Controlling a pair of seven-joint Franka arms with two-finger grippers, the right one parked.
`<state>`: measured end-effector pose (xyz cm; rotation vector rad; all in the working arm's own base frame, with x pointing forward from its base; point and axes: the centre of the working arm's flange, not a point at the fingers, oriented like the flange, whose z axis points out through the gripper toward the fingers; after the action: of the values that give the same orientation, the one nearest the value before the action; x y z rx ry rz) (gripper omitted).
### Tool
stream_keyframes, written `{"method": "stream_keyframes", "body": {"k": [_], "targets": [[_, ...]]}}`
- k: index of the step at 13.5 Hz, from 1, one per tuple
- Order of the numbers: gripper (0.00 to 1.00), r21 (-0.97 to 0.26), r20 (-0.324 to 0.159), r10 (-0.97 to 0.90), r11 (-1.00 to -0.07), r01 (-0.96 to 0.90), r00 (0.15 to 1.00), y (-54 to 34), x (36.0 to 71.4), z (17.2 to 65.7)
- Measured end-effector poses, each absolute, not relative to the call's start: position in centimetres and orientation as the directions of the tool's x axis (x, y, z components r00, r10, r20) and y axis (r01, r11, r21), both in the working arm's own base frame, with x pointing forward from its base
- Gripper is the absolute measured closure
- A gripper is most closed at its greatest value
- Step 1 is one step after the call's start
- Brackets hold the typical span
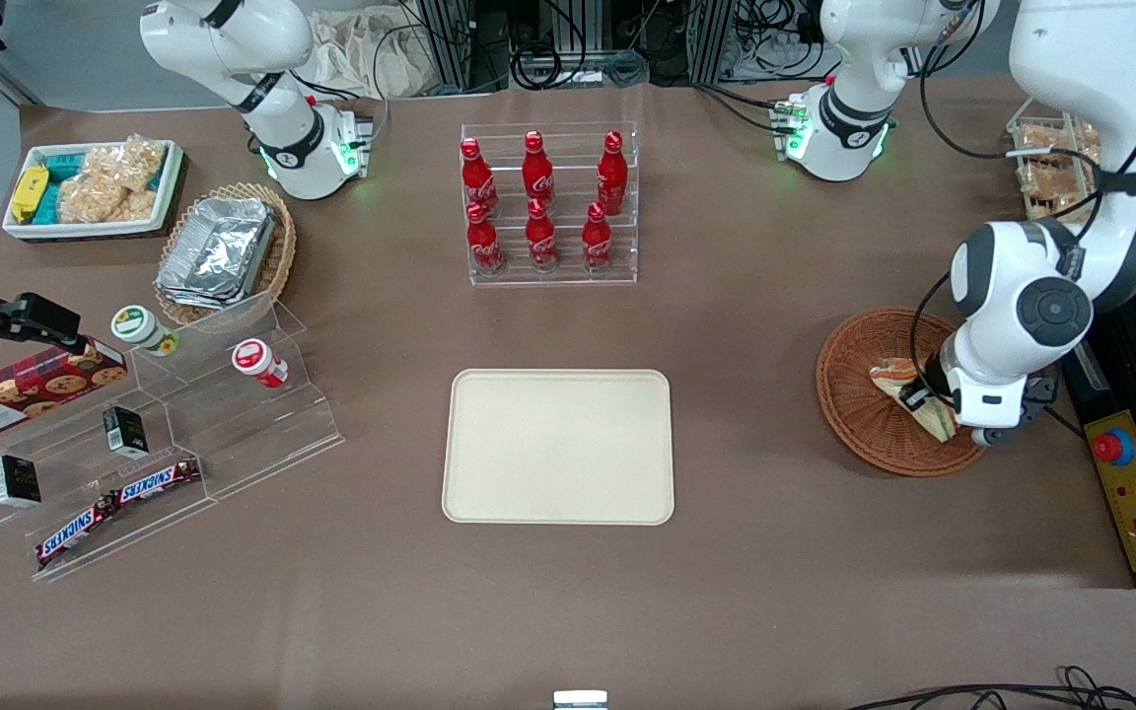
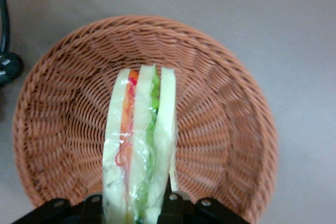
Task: Place sandwich from basket to tray
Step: 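Close the left gripper on the wrapped sandwich and lift it, then carry the sandwich with the left gripper over the cream tray and lower it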
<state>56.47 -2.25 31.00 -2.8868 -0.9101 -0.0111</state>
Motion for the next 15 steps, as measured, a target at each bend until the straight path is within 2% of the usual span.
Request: {"method": "stream_keyframes", "body": {"k": [3, 7, 12, 15], "targets": [[0.8, -0.084, 0.074, 0.487, -0.866, 0.492, 0.87, -8.4, 56.3, 37.5], [0.8, -0.036, 0.087, 0.499, -0.864, 0.503, 0.862, -19.7, 54.7, 40.1], [0.8, 0.046, 0.036, 0.331, -0.943, 0.329, 0.943, -33.5, 52.5, 36.7], [0.8, 0.062, 0.088, 0.186, -0.982, 0.181, 0.979, -38.7, 52.9, 31.0]]}}
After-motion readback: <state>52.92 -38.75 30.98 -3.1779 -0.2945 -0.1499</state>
